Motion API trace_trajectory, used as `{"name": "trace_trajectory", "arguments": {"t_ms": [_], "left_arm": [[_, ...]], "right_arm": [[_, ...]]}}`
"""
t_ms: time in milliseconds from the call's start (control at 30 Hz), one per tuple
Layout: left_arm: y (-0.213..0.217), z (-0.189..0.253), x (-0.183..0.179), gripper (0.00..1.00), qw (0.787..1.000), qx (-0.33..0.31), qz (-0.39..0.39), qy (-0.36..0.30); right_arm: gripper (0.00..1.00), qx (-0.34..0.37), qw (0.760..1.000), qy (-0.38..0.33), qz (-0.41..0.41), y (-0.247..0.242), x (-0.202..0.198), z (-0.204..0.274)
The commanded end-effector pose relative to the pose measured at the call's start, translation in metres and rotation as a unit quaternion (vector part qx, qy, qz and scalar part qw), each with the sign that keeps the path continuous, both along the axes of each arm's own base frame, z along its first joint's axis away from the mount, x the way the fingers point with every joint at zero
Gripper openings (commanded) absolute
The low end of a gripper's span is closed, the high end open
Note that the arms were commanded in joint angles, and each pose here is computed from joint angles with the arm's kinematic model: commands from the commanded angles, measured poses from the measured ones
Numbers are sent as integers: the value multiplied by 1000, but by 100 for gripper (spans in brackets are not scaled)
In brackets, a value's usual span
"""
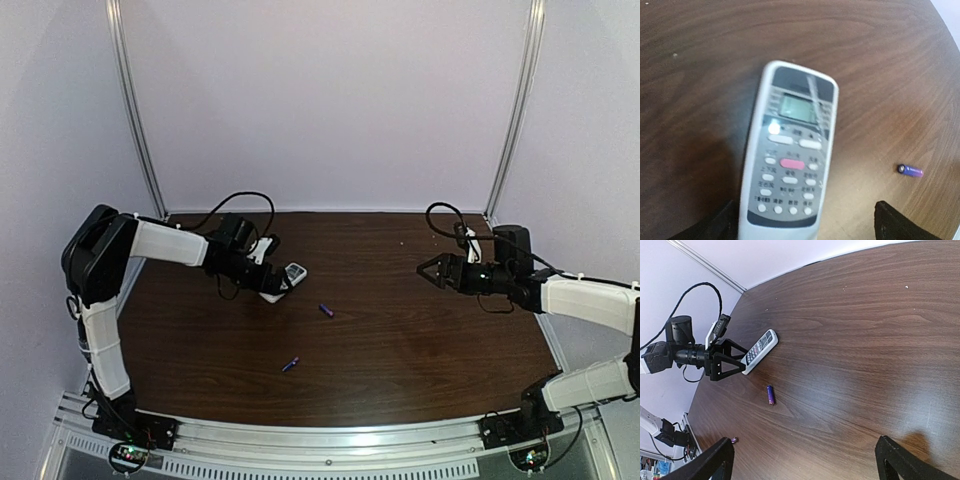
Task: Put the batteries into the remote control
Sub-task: Adjust the remote control at the center of the board, then pick up the remote control from the center of the board.
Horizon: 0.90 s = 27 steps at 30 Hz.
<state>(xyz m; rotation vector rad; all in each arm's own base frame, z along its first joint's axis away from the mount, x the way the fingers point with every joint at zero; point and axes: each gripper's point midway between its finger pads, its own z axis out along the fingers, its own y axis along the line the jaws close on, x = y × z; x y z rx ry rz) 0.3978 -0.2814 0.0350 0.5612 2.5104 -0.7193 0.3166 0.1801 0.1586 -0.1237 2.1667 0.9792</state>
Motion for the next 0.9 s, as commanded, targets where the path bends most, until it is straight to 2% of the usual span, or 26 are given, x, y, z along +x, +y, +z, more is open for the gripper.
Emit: {"name": "trace_trajectory", "arguments": {"t_ms": [0, 200, 433, 533, 733, 867], "left_arm": [[3, 6, -18, 95, 999, 34, -4, -11], [8, -8, -21, 96, 990, 133, 9, -38], [5, -24, -20, 94, 977, 204, 33, -53], [2, -30, -22, 87, 977, 207, 34, -47], [2, -32, -22, 58, 977, 206, 34, -45], [0, -22, -20, 49, 977, 202, 33, -54]], "right_arm": [[100, 6, 1000, -16, 2, 1, 2, 10], [100, 7, 1000, -17, 1, 1, 2, 10], [100, 9, 1000, -16, -3, 0, 4, 11], [100, 8, 1000, -17, -3, 0, 3, 11], [100, 1, 1000, -22, 2, 1, 6, 14], [100, -3, 1000, -28, 8, 3, 9, 20]]}}
